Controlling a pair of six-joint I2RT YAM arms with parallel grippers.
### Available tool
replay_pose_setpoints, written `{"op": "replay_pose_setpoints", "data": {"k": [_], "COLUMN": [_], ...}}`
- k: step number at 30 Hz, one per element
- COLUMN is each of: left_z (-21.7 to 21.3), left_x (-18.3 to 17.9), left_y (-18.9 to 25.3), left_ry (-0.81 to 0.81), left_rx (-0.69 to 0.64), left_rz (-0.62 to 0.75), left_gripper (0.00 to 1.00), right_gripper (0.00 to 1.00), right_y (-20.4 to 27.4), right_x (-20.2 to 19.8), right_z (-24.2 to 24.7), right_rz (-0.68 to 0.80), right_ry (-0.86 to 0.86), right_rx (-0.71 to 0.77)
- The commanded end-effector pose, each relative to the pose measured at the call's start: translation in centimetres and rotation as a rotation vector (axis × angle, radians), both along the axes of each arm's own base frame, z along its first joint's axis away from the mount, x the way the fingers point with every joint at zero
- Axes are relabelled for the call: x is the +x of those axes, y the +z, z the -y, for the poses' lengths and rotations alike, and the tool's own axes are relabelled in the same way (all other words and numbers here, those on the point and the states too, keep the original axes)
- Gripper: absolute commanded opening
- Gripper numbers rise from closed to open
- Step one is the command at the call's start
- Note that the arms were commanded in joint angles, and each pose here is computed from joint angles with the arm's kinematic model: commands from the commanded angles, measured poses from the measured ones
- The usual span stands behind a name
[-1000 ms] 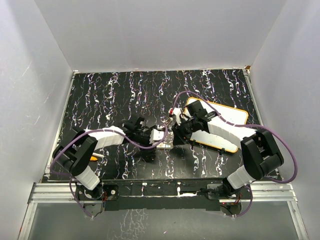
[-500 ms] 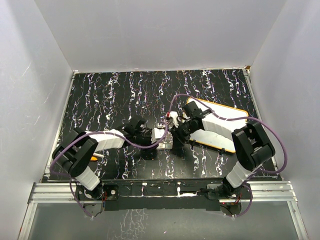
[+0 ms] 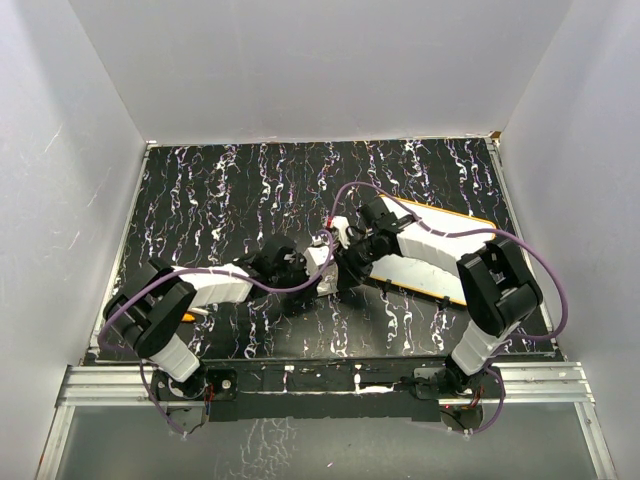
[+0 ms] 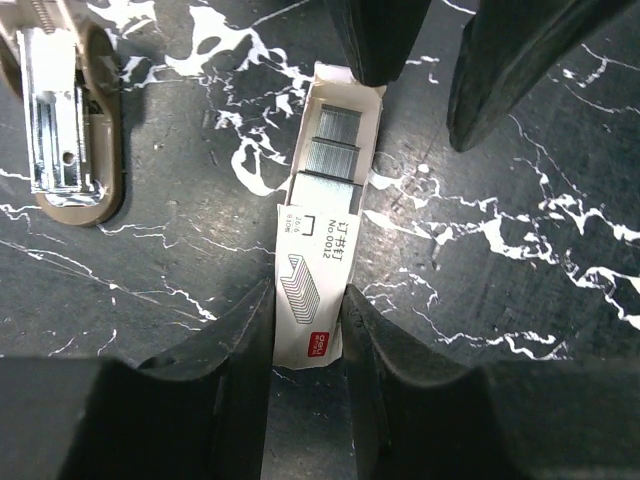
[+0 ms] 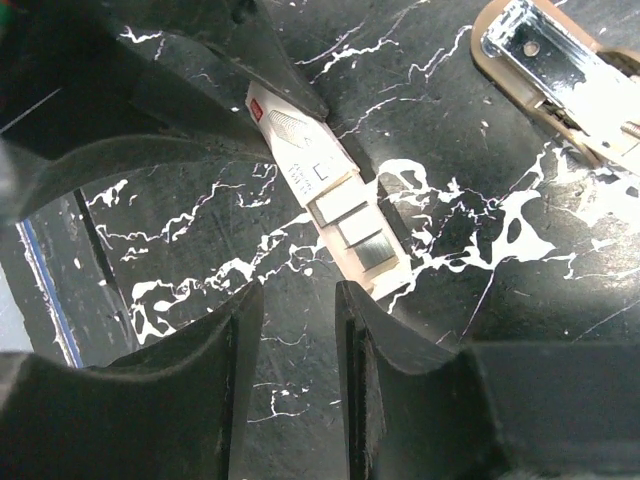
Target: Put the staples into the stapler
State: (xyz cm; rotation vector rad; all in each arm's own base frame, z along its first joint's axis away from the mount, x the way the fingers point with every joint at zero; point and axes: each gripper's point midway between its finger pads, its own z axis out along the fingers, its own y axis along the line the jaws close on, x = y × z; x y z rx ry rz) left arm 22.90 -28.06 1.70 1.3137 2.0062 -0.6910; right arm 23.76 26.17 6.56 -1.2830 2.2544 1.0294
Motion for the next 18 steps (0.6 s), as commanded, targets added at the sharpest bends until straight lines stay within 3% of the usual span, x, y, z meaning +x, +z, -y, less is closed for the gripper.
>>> {"op": "replay_pose_setpoints", "data": {"k": [1, 11, 18], "left_z": [-1.4, -1.2, -1.3], "left_x": [0.4, -0.3, -0.3], "left_y": [-0.9, -1.5, -1.7], "left_ry": [0.131, 0.121, 0.120], "left_rx": [0.074, 0.099, 0.110], "left_rz": [0.006, -0.011, -0.010], "left_gripper": [0.29, 0.41, 0.41], "right_gripper": [0.37, 0.32, 0.30], "right_y": [1.3, 0.0, 0.0], "right_x": [2.9, 4.4, 3.5], "right_z": [-1.5, -1.5, -1.7], "right_rz": [0.082, 0.115, 0.122], "right_ry": [-0.039, -0.102, -0.069], "right_rx": [0.033, -0.023, -0.014]}}
